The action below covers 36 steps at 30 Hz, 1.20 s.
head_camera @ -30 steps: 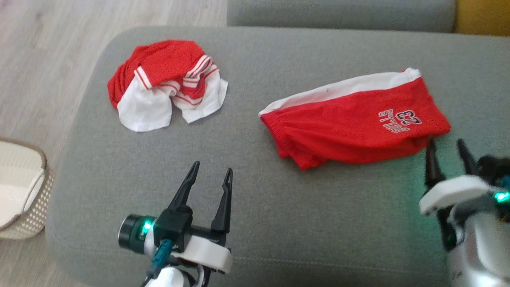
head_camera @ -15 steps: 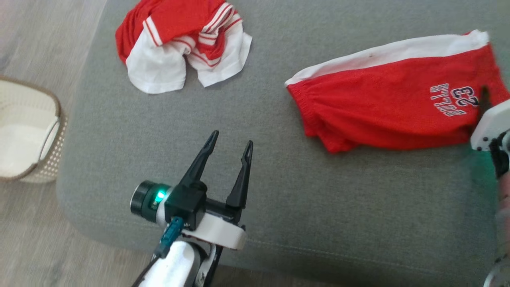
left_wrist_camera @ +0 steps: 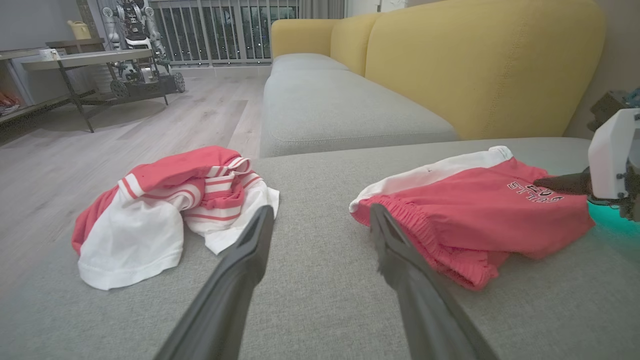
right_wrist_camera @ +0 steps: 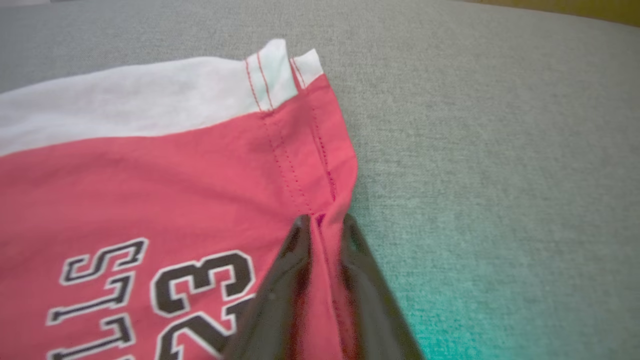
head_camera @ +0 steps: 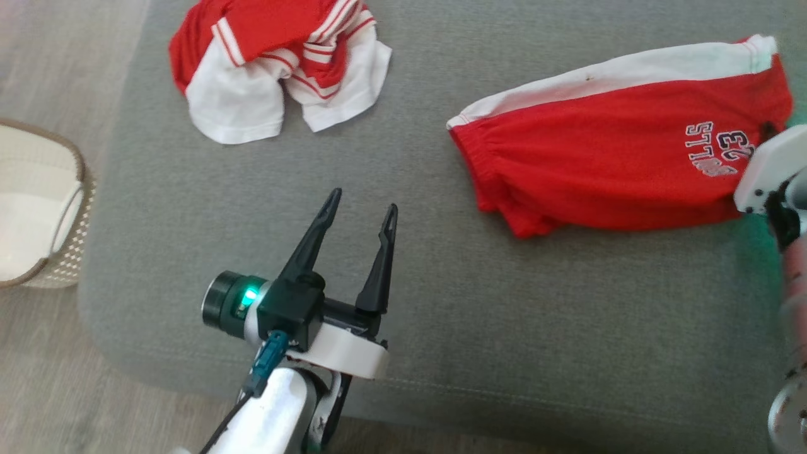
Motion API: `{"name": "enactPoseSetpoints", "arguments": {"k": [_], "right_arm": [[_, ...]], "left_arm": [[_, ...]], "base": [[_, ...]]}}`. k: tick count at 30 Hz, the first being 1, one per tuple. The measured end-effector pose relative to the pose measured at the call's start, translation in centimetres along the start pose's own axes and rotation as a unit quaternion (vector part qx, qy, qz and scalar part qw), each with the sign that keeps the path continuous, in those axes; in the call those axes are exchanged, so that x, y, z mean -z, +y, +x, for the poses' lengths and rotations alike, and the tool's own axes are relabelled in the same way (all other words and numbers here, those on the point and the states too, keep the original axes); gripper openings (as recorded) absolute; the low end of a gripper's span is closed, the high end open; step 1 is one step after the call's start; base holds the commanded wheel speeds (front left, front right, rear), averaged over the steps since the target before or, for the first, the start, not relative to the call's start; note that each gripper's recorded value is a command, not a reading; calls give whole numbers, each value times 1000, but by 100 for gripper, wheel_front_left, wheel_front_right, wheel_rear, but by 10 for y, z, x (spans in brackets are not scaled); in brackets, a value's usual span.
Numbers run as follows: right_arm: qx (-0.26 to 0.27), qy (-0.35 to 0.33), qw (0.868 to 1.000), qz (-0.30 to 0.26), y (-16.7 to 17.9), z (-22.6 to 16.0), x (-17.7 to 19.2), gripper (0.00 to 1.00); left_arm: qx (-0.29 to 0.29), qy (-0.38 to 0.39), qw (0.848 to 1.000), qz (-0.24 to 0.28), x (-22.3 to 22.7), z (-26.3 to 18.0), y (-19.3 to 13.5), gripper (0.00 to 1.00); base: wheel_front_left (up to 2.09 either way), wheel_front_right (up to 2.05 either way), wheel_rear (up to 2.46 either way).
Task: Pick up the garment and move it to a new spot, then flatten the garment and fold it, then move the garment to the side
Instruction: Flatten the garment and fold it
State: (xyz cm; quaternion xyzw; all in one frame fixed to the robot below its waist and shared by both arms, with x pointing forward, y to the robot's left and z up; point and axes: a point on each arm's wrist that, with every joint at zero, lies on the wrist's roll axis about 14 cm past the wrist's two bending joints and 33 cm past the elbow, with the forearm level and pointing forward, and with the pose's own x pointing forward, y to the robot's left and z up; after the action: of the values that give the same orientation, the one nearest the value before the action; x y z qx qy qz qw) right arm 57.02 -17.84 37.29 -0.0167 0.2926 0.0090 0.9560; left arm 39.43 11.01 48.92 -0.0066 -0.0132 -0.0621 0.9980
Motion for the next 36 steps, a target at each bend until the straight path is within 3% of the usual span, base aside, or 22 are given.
{"name": "enactPoseSetpoints", "arguments": {"k": [5, 12, 18, 22, 28, 36], "right_arm": [[10, -20, 999, 26, -12, -6, -2, 0], [59, -40, 996, 51, -59, -27, 3, 0], [124, -63, 990, 37, -121, -61, -1, 0], [147, -86, 985, 10, -141, -81, -13, 0], [144, -124, 982, -13, -134, -93, -40, 0], [78, -186, 978, -57, -68, -101, -87, 0]], "left_arm": [[13, -4, 1000, -6, 0, 7, -8, 100], [35, -14, 999, -16, -3, 18, -22, 100], [65, -31, 997, -16, -13, 21, -40, 100], [72, -43, 996, -14, -23, 17, -45, 100], [79, -40, 996, -15, -23, 9, -49, 100], [82, -49, 995, -10, -31, -2, -50, 100]], "base": [[0, 0, 0], [0, 0, 0], [0, 0, 0], [0, 0, 0], [0, 0, 0], [0, 0, 0]]}}
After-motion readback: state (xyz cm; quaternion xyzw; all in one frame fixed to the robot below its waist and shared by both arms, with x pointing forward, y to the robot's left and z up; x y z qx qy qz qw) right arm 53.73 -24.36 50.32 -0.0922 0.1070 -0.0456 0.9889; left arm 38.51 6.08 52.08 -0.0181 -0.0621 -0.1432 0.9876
